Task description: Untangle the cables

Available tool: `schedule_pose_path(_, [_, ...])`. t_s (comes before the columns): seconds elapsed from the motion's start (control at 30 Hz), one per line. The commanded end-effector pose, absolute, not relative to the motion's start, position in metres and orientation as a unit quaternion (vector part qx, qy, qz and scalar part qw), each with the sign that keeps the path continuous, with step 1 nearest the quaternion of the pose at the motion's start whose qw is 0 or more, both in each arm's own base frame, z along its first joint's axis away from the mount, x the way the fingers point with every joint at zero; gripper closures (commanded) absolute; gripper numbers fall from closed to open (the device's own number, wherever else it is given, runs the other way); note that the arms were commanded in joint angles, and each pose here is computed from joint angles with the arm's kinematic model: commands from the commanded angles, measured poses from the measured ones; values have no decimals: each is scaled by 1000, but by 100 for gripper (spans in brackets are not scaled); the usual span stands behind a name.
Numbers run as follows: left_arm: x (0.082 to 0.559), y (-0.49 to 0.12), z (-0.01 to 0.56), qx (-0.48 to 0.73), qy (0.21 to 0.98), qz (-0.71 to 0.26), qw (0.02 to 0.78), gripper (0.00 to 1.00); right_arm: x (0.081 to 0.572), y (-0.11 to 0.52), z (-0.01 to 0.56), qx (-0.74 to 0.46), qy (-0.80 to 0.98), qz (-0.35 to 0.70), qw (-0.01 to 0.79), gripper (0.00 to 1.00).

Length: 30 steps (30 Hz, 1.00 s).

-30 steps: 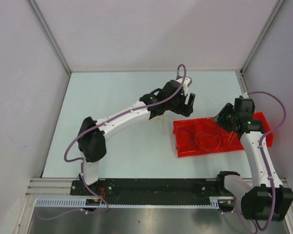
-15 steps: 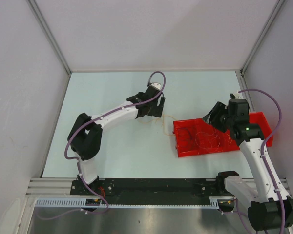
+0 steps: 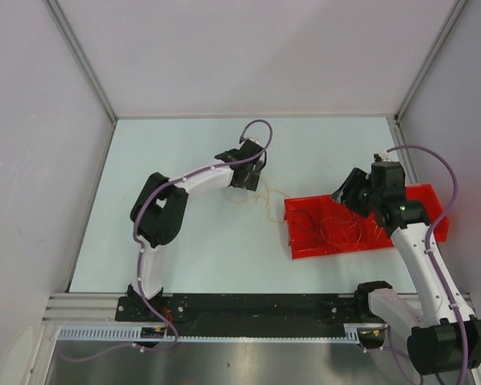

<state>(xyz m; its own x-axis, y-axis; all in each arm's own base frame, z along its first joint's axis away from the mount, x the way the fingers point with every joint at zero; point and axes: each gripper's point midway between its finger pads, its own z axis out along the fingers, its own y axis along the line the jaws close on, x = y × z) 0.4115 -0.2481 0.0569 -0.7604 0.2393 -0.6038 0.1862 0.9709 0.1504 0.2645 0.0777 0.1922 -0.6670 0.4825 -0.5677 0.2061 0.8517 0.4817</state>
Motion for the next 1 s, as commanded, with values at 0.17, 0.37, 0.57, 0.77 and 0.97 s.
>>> schedule_pose_path(0.17, [436,-244,55,106,947,16,302,21,273,75,208,177,886,184,388,43])
schedule_pose_path(0.37, [439,-237,47,94,954,-10,283,32,273,74,206,175,888,179,386,43])
schedule_pose_path(0.57, [430,-233,37,94,962,-10,256,36,273,73,206,174,888,177,388,43])
schedule_pose_path(0.77, [424,-232,36,96,963,-17,252,44,273,73,206,174,888,177,387,44])
schedule_pose_path(0.97, [419,-227,28,93,967,-10,236,55,272,72,206,176,888,176,386,44])
